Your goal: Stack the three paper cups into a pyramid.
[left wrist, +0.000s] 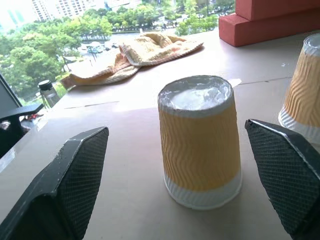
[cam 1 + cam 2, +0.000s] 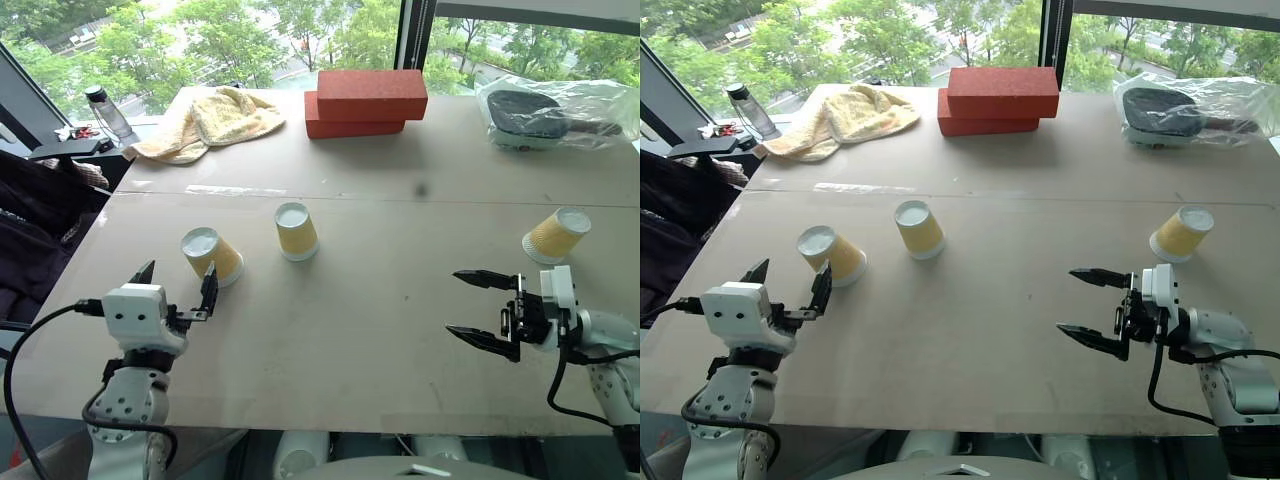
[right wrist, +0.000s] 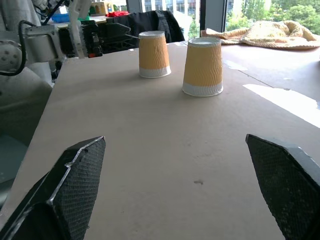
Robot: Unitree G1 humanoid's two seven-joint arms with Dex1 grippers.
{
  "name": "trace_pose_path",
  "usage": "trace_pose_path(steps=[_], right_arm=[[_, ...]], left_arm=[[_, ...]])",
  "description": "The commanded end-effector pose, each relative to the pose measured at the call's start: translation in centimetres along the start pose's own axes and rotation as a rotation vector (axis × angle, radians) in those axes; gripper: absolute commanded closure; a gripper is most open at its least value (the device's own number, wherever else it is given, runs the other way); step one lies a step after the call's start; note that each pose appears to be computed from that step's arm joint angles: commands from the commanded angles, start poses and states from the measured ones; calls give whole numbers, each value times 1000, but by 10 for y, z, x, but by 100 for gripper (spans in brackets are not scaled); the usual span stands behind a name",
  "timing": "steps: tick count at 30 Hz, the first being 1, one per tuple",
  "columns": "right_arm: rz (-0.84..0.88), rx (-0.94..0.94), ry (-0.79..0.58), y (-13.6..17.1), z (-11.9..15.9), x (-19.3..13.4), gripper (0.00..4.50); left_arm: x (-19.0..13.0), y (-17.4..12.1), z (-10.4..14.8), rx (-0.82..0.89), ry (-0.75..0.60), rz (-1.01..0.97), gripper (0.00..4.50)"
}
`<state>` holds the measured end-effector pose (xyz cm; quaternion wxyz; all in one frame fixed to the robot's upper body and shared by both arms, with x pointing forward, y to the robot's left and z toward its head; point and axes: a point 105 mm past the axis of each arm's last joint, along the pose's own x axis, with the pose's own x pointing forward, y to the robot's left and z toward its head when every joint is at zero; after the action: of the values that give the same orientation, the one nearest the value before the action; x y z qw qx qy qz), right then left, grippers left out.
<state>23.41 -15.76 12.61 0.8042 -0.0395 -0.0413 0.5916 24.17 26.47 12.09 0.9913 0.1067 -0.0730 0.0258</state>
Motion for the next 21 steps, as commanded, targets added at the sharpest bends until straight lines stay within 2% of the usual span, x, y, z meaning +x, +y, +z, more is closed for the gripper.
trace_pose_path(steps=[1, 9, 16, 17, 19, 21], right_arm=[[1, -31, -19, 0, 12, 4, 7], [-19, -38, -2, 3, 17, 1, 7], [-25, -35, 0, 5, 17, 3, 7], [-26, -35, -1, 5, 18, 3, 0], [-27, -35, -5, 4, 18, 5, 0], [-27, -35, -8, 3, 19, 5, 0]], left_arm=[[10, 9, -5, 12, 13, 10, 0], [44, 6, -2, 7, -27, -41, 0], [50, 2, 1, -8, -48, -49, 0], [50, 3, 2, -8, -51, -47, 51], [51, 4, 2, -12, -55, -37, 121], [52, 6, 3, -16, -58, -30, 210]])
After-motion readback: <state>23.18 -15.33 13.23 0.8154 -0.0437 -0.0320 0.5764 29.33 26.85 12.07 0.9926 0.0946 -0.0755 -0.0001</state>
